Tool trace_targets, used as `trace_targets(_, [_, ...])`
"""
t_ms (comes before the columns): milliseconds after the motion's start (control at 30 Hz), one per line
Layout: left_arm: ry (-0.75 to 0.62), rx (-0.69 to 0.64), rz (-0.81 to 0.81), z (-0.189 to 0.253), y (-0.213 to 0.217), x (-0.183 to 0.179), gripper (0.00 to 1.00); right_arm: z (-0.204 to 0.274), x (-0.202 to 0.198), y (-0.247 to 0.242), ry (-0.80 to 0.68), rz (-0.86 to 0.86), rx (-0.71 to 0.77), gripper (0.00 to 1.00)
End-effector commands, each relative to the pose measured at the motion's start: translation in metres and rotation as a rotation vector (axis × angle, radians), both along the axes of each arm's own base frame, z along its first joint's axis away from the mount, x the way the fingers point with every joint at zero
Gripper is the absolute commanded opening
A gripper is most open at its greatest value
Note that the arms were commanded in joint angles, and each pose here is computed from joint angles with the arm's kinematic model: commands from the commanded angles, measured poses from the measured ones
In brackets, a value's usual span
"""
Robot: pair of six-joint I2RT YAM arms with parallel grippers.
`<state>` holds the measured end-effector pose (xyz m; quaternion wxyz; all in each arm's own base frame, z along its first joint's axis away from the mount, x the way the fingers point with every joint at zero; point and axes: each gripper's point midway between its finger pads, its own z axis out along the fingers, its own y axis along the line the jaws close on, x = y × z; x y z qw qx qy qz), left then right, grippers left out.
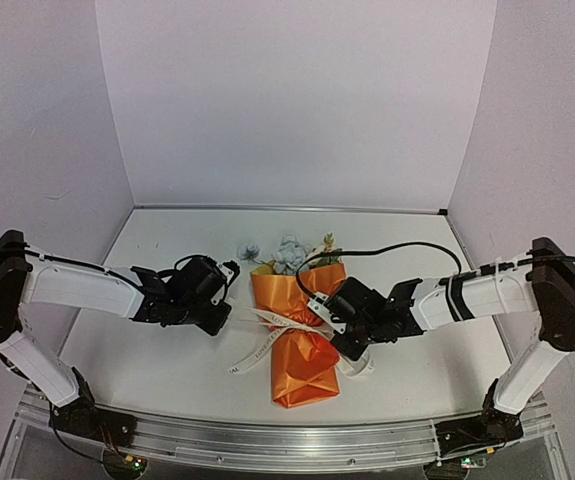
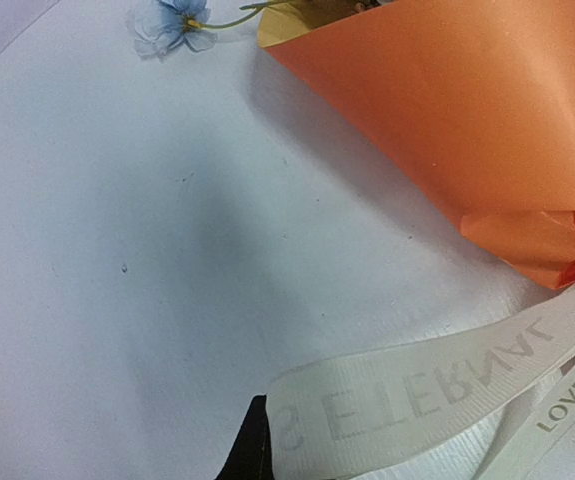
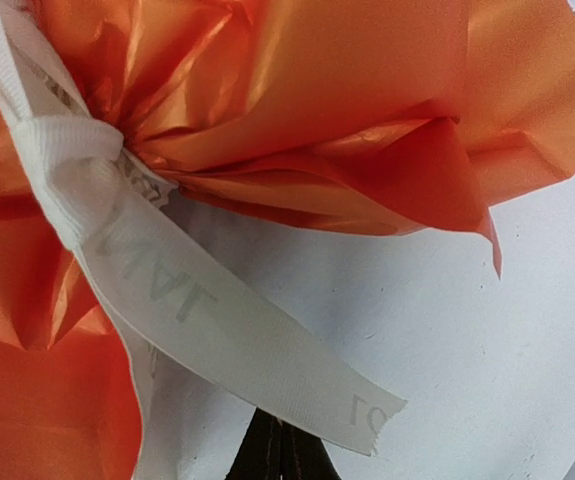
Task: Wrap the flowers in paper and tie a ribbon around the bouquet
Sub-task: Adjust the half-tied ribbon on the folded bouquet.
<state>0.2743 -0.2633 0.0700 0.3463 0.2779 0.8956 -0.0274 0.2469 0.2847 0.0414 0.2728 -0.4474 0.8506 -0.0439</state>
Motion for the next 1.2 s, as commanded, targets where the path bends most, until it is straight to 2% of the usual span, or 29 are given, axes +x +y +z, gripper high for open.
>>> trace_targets(0, [-0.109, 0.124, -0.007, 0.013, 0.012, 0.014, 0.0, 0.002, 0.0, -0.021, -0.016, -0.106, -0.007, 0.0])
trace_targets(533, [-0.135, 0.267, -0.002, 0.0, 0.041, 0.01, 0.0, -0.014, -0.022, -0.064, 0.025, -0.305, 0.052, 0.0])
trace_targets(767, [-0.139, 0.205, -0.07, 0.006, 0.025, 0.008, 0.0, -0.005, -0.037, -0.039, 0.152, -0.321, 0.197, 0.01])
trace_targets(867, [-0.152, 0.175, -0.123, 0.01, 0.015, 0.007, 0.0, 0.013, -0.034, -0.035, 0.14, -0.323, 0.237, 0.27])
trace_targets(1000, [-0.168, 0.148, -0.164, 0.016, 0.006, 0.006, 0.0, 0.038, -0.027, -0.035, 0.112, -0.338, 0.294, 0.54])
trace_targets(1167, [-0.177, 0.124, -0.18, 0.019, 0.001, 0.006, 0.0, 0.053, -0.01, -0.044, 0.117, -0.483, 0.384, 0.64])
